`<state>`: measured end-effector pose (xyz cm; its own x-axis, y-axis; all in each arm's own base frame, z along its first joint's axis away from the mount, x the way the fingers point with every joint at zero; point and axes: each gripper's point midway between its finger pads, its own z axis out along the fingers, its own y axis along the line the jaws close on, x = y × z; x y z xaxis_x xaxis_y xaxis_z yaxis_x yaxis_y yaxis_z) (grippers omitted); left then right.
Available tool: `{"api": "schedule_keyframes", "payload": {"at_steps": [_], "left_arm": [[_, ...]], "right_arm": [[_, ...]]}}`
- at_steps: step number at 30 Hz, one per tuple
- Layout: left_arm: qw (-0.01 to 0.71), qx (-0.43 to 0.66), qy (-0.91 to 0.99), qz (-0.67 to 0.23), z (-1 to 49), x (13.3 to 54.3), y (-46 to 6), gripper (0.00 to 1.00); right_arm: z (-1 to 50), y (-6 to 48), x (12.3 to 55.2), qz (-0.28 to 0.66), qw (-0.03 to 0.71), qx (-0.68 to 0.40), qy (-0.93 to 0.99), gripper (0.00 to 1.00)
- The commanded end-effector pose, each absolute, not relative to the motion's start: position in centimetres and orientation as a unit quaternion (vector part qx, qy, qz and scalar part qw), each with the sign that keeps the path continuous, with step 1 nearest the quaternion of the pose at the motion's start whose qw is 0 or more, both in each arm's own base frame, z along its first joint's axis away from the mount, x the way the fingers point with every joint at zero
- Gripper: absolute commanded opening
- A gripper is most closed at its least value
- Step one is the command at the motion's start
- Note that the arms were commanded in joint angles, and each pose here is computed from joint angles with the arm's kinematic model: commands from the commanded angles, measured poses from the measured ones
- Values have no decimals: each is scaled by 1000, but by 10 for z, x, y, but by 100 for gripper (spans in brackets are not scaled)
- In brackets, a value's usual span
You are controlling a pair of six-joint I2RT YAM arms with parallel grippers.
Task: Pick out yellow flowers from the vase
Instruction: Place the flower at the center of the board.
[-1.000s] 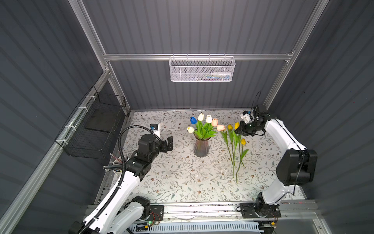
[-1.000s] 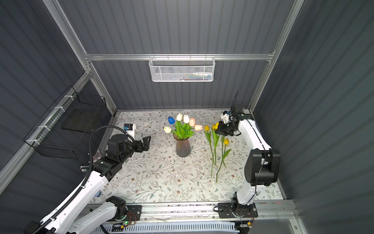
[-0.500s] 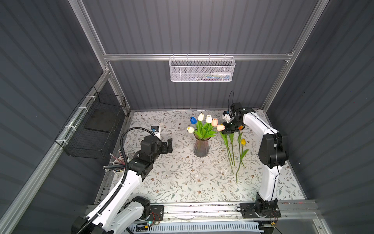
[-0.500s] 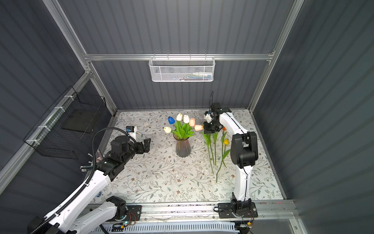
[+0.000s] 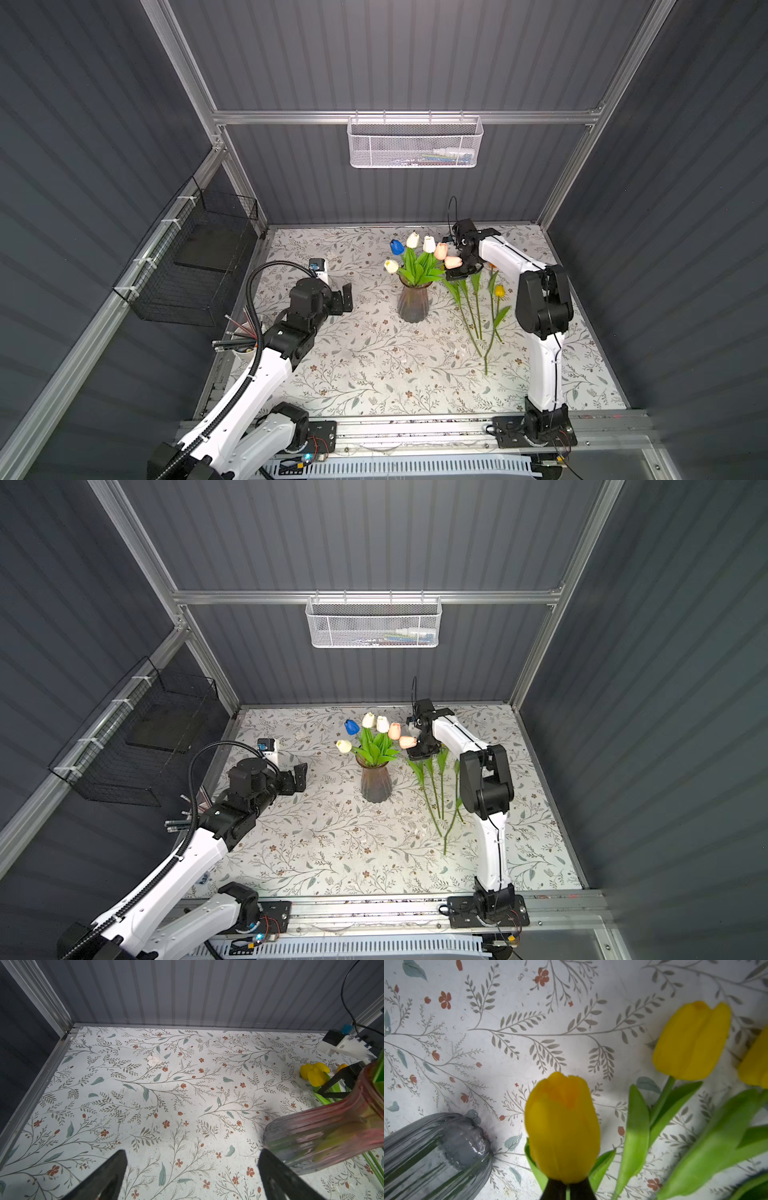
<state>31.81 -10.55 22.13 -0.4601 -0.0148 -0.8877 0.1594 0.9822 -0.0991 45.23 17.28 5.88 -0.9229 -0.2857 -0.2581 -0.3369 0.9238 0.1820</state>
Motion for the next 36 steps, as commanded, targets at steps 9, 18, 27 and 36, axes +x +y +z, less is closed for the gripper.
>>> {"api": "schedule_keyframes", "payload": {"at_steps": [9, 18, 27, 36], "left_arm": [[524, 38, 847, -83, 238, 315, -102, 99], [526, 41, 846, -79, 244, 314, -101, 99], [528, 36, 845, -76, 246, 311, -98, 99], [531, 33, 844, -73, 246, 310, -95, 99]], "right_arm": [[39, 167, 458, 93, 108, -149, 978, 0], [35, 168, 457, 96, 102, -142, 980, 3], [35, 166, 452, 96, 97, -138, 981, 10], [41, 166, 447, 103, 96, -131, 981, 18]]}}
